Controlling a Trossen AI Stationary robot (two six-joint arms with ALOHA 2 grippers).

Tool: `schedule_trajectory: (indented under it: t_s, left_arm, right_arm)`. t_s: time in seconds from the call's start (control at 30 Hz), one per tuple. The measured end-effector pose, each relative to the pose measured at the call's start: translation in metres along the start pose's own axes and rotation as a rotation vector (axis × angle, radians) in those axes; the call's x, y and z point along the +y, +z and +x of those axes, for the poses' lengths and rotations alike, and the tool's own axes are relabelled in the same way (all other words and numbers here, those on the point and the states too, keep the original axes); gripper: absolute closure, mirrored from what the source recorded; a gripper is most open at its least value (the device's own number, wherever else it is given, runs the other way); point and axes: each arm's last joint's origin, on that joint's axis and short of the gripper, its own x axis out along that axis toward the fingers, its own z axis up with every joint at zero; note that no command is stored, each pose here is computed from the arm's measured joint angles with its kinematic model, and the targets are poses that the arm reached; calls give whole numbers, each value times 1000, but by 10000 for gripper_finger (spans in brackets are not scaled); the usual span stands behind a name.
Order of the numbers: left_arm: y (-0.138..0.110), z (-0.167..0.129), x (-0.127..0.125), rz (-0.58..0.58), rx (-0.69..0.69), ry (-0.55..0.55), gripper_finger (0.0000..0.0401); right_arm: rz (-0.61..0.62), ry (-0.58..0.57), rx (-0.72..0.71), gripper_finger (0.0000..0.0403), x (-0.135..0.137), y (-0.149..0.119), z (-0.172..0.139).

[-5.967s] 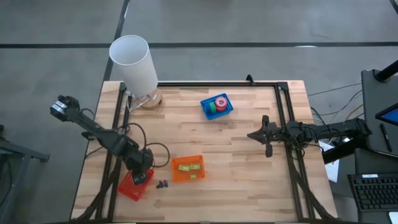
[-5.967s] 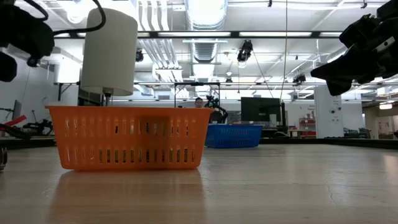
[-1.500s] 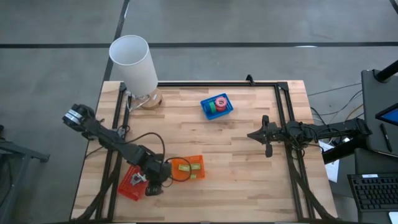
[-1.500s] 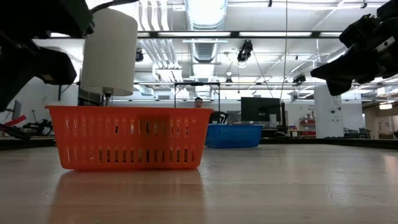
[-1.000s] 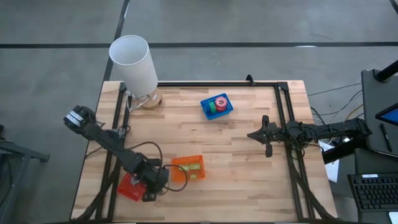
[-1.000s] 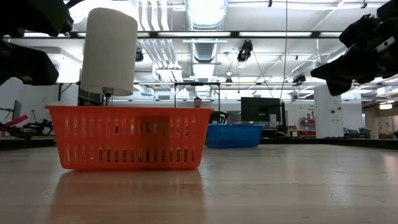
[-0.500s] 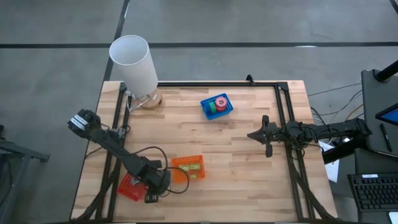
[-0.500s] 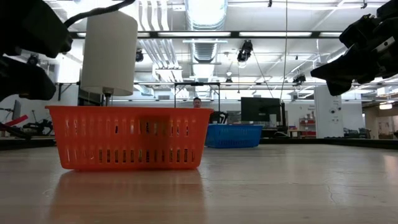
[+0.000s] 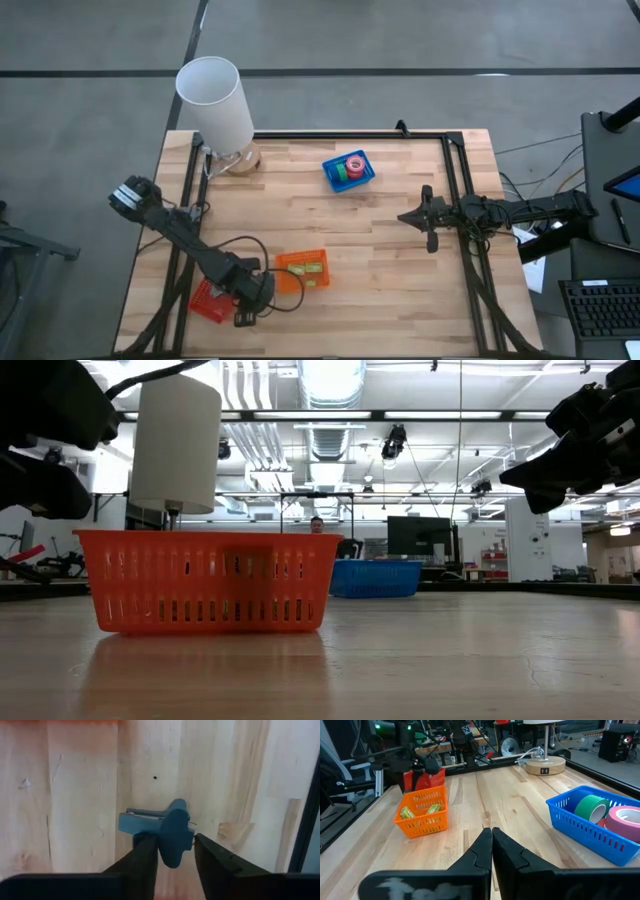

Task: Pick and place Stapler, Stapler remover, tape
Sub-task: Put the black staple remover into the red bin

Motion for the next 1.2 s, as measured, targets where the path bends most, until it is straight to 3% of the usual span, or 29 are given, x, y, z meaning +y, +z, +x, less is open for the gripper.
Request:
schedule_trajectory:
  t_s: [0.13, 0.47, 0.7, 1.0, 1.2]
  left_arm:
    - [0, 1, 0, -2, 6, 0, 316]
    - [-1, 1, 1, -9, 17, -3, 336]
    - [-1, 1, 0, -10, 34, -9, 395]
    - [0, -1, -2, -41, 33, -35, 398]
    - [11, -14, -14, -18, -56, -89, 382]
  right_arm:
    - [0, 0, 0, 394, 0, 0, 0]
    - [0, 0, -3, 394, 0, 0, 0]
    - [0, 1, -3, 394, 0, 0, 0]
    - [0, 1, -4, 394, 0, 0, 0]
    - [1, 1, -4, 394, 0, 0, 0]
